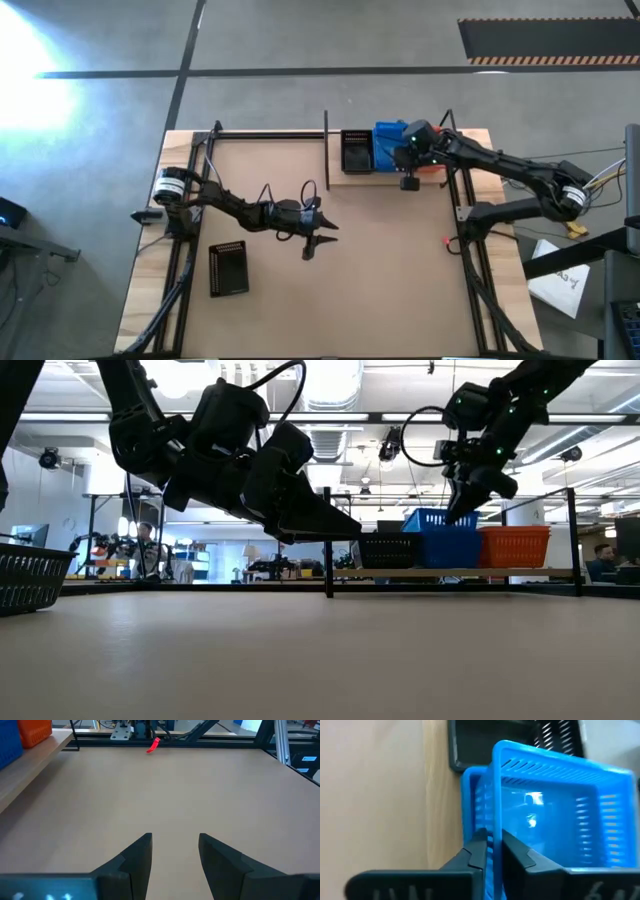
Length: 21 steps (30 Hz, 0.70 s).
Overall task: Stack baskets on shelf by color
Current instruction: Stack the blue bin on top of the other blue bins on the shelf, then stack the black bin on top of the other black bins on the shelf
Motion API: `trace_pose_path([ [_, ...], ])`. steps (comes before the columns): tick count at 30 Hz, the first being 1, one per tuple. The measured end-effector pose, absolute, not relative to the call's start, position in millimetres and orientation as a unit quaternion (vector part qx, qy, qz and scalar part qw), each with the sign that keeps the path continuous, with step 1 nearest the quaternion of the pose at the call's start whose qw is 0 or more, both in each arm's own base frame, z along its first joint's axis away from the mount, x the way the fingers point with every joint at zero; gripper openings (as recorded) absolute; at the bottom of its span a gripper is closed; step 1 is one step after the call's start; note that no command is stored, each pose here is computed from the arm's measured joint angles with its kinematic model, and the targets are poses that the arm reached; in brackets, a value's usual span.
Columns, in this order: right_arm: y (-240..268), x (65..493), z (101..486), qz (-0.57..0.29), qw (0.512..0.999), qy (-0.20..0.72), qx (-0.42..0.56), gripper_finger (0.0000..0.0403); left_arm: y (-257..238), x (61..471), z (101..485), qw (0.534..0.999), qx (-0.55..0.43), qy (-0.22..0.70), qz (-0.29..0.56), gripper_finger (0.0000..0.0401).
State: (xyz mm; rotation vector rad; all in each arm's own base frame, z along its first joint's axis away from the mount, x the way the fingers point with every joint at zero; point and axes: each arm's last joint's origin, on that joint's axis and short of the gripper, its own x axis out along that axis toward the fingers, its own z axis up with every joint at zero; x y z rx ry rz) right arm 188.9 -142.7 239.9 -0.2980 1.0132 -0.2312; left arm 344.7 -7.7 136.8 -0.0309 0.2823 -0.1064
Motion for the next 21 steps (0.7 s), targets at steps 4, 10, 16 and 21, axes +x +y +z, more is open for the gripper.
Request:
trace_pose_path([
  [4,-141,187,244,-0.115,0.861,0.473,-0.146,0.0074,-8,345,137,0.989,-0.015,0.141,-0.053,0.0146],
  [10,-138,183,252,-0.138,0.871,0.454,-0.125,0.0143,-8,345,137,0.989,-0.015,0.141,-0.053,0.0146],
  [16,-127,185,254,-0.149,0.906,0.393,0.045,0.0164,-8,345,137,0.989,-0.015,0.141,-0.053,0.0146],
  [21,-84,205,226,-0.023,0.943,0.312,0.113,0.0146,-8,341,141,0.988,0.001,0.150,-0.032,0.0145],
])
